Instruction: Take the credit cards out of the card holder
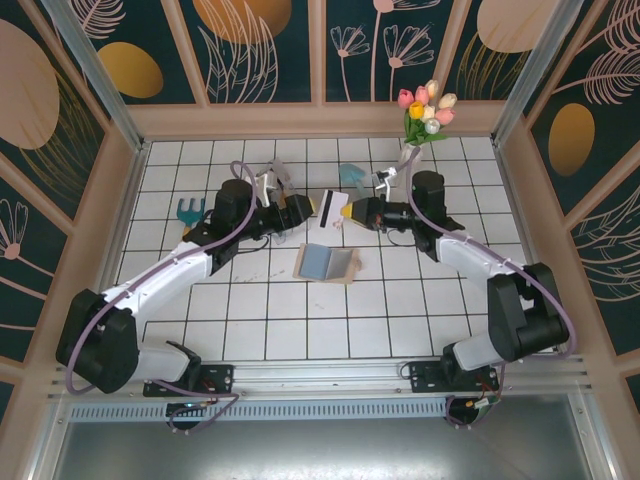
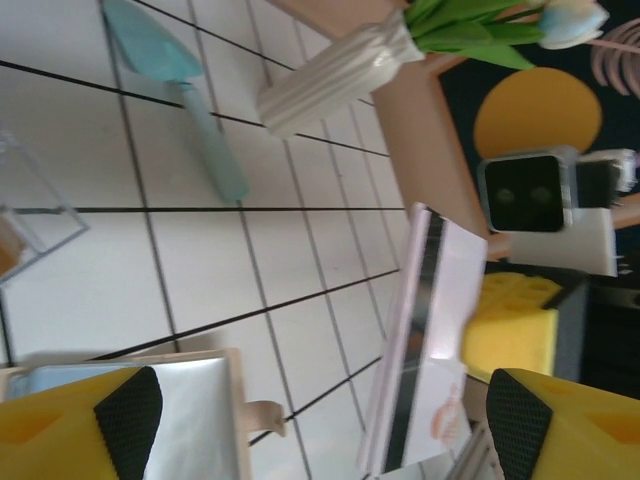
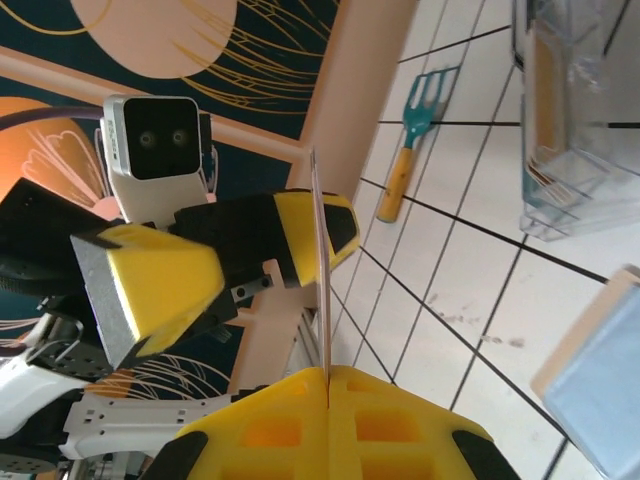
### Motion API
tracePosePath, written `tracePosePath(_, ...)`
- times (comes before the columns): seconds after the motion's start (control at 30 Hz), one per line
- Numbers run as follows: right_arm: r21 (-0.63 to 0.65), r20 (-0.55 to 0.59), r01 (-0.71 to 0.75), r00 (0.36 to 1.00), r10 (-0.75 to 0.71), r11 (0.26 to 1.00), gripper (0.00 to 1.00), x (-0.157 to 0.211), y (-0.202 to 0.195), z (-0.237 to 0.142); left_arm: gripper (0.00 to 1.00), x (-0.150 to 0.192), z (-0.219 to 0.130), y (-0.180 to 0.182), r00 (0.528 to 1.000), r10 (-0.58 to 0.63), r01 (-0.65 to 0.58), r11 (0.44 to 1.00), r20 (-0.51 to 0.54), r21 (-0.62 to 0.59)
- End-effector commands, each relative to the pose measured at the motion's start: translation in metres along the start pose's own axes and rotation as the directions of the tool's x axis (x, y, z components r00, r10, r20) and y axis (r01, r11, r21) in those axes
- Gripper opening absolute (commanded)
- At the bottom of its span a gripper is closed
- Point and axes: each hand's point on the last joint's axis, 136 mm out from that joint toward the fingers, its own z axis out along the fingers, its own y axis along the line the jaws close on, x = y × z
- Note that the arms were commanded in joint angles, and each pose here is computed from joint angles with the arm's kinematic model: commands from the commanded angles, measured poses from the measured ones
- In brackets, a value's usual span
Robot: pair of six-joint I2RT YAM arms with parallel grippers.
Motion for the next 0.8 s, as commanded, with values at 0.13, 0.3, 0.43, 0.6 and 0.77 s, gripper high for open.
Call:
tracePosePath(0.13,-0.127,0.013,0.076,0.997,-0.075,0.989,0.00,-0.016,0.044,0.009,0.72,-0.005,0.002,-0.043,0.998,-0.045,0.052,0.971,-0.038,0.232)
tracePosePath(0.3,-0.166,0.005,0.061,0.998,-0.061,0.984,0.00,-0.017,0.052,0.012,0.65,-0.007,0.002,-0.041,0.997,-0.080,0.082,0.969,-0.020,0.235)
tracePosePath(0.43,-0.182,-0.003,0.067,0.998,-0.069,0.981,0.00,-0.017,0.057,0.017,0.51,-0.002,0.007,-0.042,0.994,-0.096,0.107,0.956,-0.055,0.272)
tracePosePath(0.6,-0.179,-0.001,0.065,0.998,-0.066,0.982,0.00,-0.017,0.056,0.018,0.34,0.000,0.001,-0.049,0.995,-0.084,0.096,0.946,-0.052,0.311)
tracePosePath(0.77,-0.164,-0.012,0.037,0.999,-0.039,0.986,0.00,-0.014,0.047,0.019,0.22,-0.001,-0.010,-0.053,0.997,-0.070,0.075,0.940,-0.026,0.334)
